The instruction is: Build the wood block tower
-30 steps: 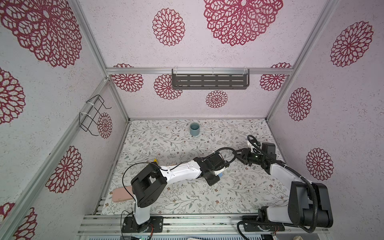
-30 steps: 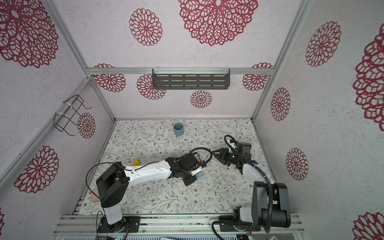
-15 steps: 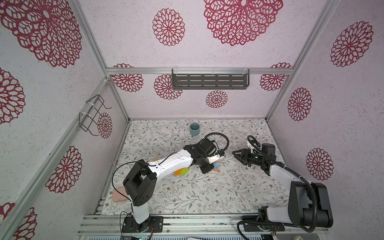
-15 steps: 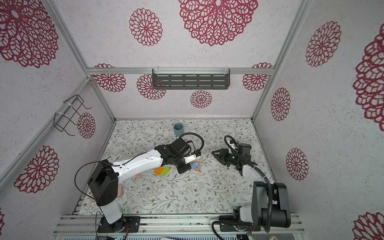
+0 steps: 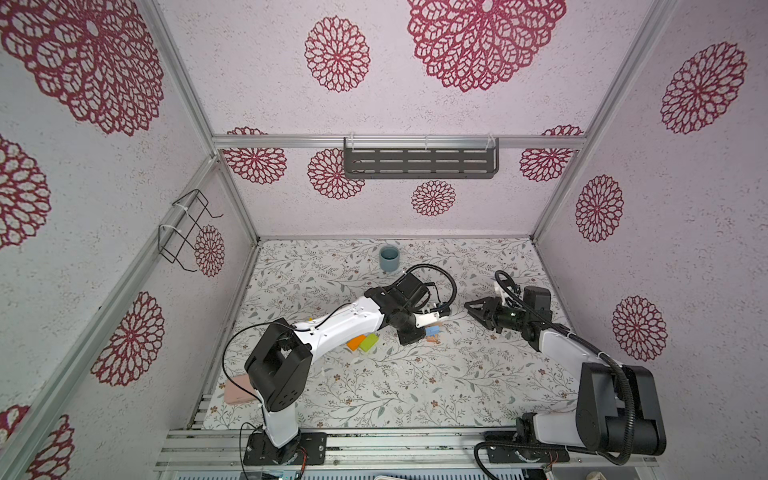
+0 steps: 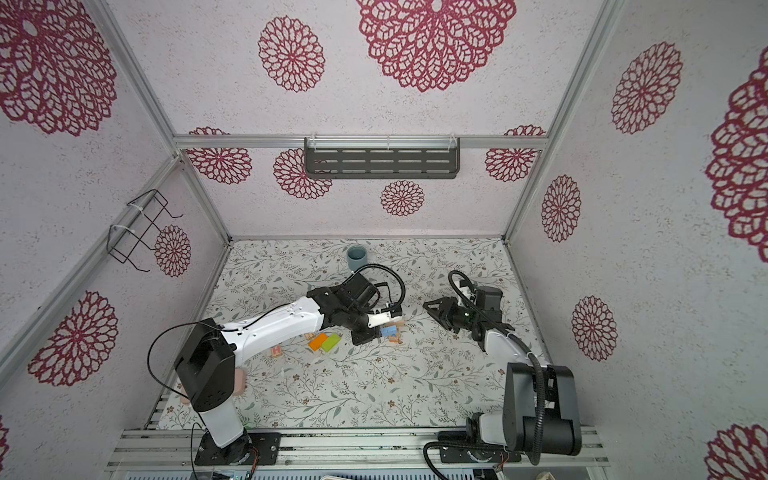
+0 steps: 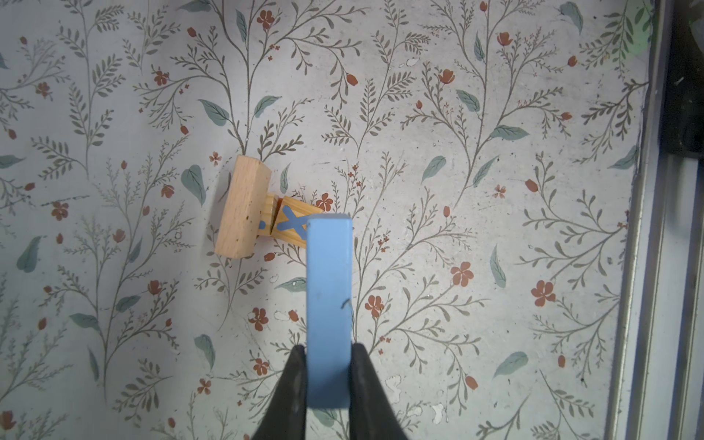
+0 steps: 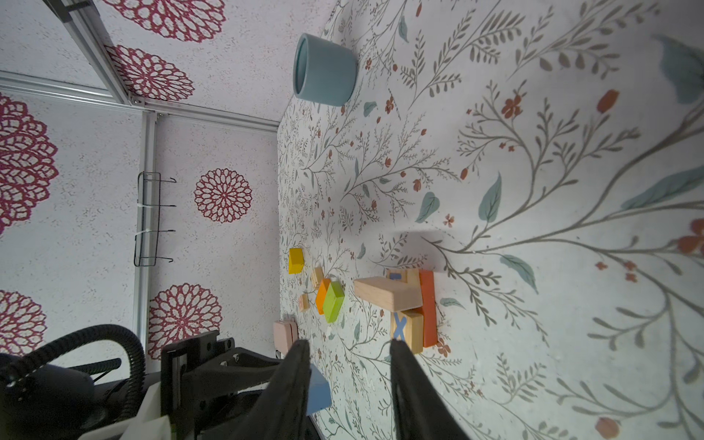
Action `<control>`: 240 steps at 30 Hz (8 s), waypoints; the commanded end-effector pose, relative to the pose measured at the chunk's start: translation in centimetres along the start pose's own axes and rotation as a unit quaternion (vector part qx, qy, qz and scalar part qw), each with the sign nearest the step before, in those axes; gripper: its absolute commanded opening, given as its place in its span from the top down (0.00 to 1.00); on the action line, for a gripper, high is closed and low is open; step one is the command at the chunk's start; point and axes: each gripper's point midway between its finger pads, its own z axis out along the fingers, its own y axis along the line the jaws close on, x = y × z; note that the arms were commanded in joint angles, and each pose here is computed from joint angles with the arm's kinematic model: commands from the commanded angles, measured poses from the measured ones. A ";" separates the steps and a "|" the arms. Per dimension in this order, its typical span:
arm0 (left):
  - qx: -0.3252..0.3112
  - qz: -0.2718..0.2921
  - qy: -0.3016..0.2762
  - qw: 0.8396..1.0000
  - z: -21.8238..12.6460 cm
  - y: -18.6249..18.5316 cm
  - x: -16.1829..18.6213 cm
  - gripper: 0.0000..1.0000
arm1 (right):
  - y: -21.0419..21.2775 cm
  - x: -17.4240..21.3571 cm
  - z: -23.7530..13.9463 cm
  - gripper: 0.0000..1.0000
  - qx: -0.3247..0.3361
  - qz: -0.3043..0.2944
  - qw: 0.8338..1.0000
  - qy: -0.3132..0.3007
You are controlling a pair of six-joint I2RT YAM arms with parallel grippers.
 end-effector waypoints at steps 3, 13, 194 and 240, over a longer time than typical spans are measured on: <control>0.014 0.064 -0.011 0.998 0.9 -0.1 -1.0 0.88 | 1.1 -0.6 -0.2 0.62 -0.016 -0.016 1.000 -0.005; 0.015 0.105 0.009 0.994 2.2 1.2 -1.6 0.90 | 1.1 -0.5 -0.2 0.61 -0.016 -0.016 1.000 -0.003; -0.377 -0.586 -0.237 0.677 -21.2 9.7 16.4 0.03 | 12.4 7.6 12.4 0.27 0.176 -0.397 0.883 0.178; -0.404 -0.643 -0.325 0.563 -26.8 5.1 22.8 0.03 | 5.7 20.5 23.8 0.23 0.273 -0.530 0.736 0.321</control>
